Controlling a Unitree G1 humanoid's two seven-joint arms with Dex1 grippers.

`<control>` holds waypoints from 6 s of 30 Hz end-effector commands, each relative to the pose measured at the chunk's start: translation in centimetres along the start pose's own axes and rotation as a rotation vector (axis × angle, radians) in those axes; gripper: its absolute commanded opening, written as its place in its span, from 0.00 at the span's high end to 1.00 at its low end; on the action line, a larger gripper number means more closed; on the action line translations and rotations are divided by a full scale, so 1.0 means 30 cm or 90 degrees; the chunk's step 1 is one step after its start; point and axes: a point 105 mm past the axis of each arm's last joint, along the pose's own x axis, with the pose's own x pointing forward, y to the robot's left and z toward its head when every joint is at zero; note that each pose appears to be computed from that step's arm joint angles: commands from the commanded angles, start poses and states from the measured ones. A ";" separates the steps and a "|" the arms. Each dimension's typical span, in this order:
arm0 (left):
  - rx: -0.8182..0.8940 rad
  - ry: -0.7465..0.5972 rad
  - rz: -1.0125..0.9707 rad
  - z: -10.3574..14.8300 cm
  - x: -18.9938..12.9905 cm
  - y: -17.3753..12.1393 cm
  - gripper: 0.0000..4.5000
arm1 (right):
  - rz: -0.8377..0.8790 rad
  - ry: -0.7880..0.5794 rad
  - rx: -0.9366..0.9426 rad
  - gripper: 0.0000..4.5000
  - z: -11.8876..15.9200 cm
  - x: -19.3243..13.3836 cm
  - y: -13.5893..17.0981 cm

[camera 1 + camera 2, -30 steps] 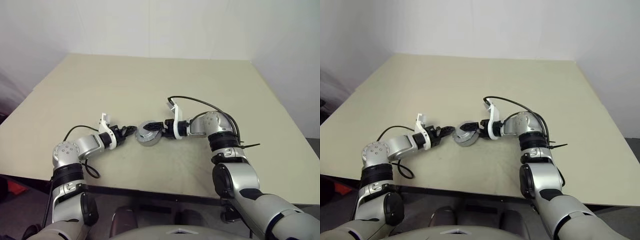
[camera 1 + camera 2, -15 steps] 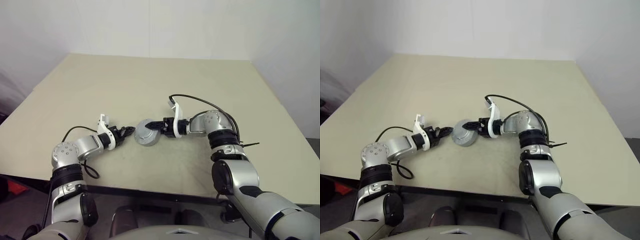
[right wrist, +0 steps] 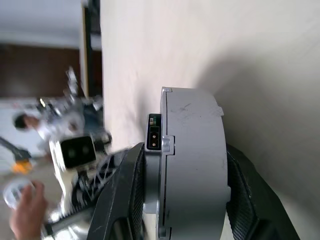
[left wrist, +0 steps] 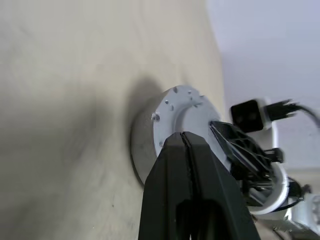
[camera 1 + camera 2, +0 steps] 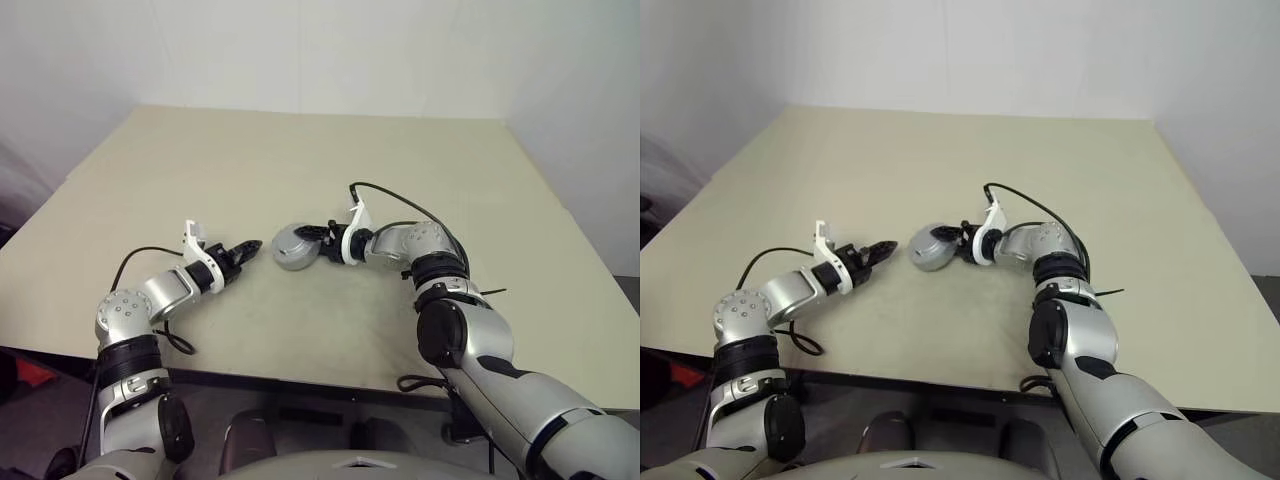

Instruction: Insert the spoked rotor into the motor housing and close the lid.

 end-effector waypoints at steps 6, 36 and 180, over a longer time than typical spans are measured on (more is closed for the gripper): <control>0.016 -0.097 -0.011 0.070 -0.042 -0.021 1.00 | 0.167 -0.043 0.021 0.54 0.083 0.002 0.272; -0.116 -0.047 -0.257 0.045 -0.037 -0.203 0.01 | 0.214 0.046 -0.035 0.54 0.008 -0.033 0.329; 0.584 0.021 0.015 -0.047 -0.001 -0.029 0.01 | 0.168 0.066 -0.832 0.00 0.040 -0.354 -0.073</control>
